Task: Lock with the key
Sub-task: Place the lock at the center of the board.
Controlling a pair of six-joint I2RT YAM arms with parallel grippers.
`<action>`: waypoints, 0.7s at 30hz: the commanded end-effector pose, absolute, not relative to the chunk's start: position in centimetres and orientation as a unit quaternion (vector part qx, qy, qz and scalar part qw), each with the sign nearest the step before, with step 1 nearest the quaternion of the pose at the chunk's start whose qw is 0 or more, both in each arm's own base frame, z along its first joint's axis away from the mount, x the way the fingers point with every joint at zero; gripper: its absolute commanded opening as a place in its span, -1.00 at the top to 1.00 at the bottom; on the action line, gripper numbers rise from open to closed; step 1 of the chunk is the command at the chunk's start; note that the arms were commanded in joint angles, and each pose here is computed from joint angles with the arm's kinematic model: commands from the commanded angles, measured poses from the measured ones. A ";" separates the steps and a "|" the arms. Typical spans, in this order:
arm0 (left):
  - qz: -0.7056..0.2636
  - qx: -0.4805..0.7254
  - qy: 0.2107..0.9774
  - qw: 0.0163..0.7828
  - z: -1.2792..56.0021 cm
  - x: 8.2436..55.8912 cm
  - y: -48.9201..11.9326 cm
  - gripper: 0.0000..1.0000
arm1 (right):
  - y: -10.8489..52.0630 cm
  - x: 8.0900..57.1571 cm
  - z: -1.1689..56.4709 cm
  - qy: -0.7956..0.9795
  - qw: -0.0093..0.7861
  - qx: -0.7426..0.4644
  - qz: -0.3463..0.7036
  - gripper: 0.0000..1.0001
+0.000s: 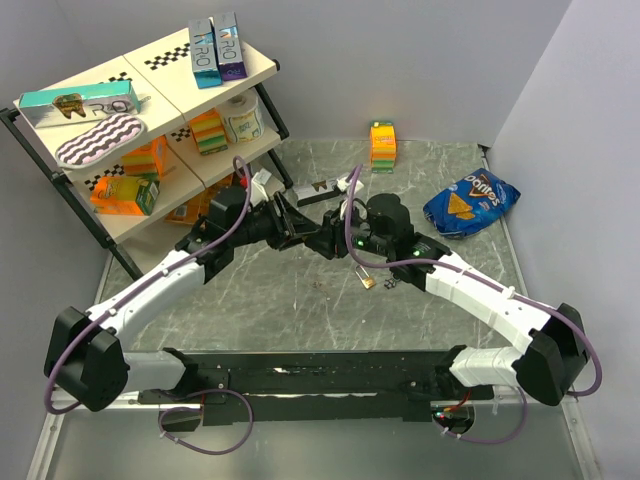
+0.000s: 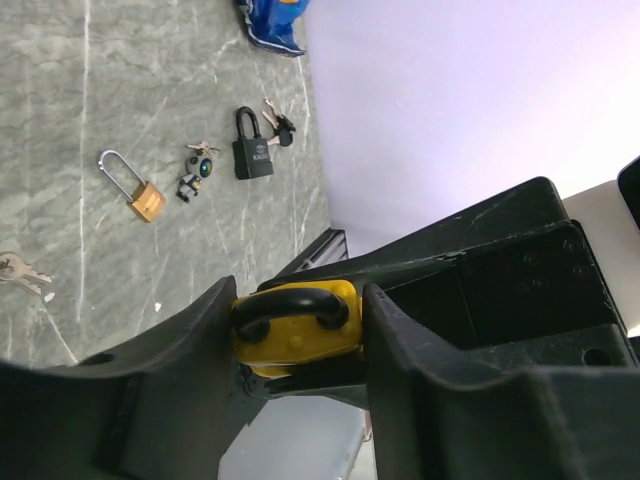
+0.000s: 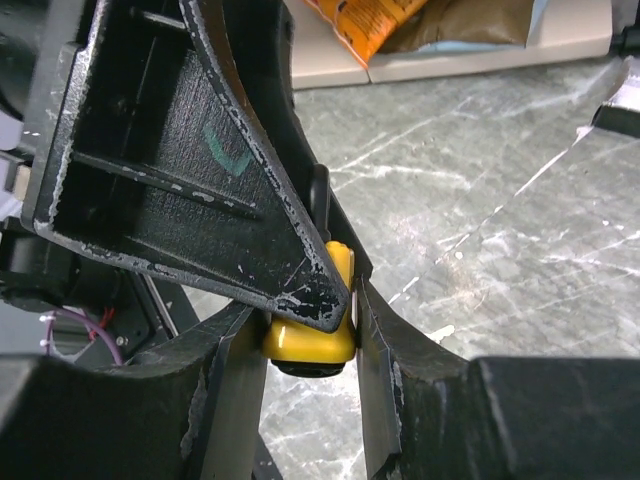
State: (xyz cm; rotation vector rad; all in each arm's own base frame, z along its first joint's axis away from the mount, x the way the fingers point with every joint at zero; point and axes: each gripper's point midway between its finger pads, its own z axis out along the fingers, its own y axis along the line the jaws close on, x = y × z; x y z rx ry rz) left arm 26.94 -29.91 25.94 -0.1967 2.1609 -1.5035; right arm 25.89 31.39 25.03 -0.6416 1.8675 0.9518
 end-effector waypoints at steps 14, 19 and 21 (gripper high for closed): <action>-0.541 -0.041 0.791 0.283 27.3 27.1 -29.4 0.98 | 31.6 25.5 29.3 0.711 0.505 -0.261 0.414 -0.02; -0.494 -0.017 0.816 0.300 25.7 27.5 -28.0 0.98 | 30.7 24.6 27.9 0.713 0.501 -0.292 0.393 -0.65; -0.456 0.003 0.839 0.298 24.0 27.5 -27.3 0.98 | 30.0 24.0 26.9 0.720 0.494 -0.300 0.384 -0.96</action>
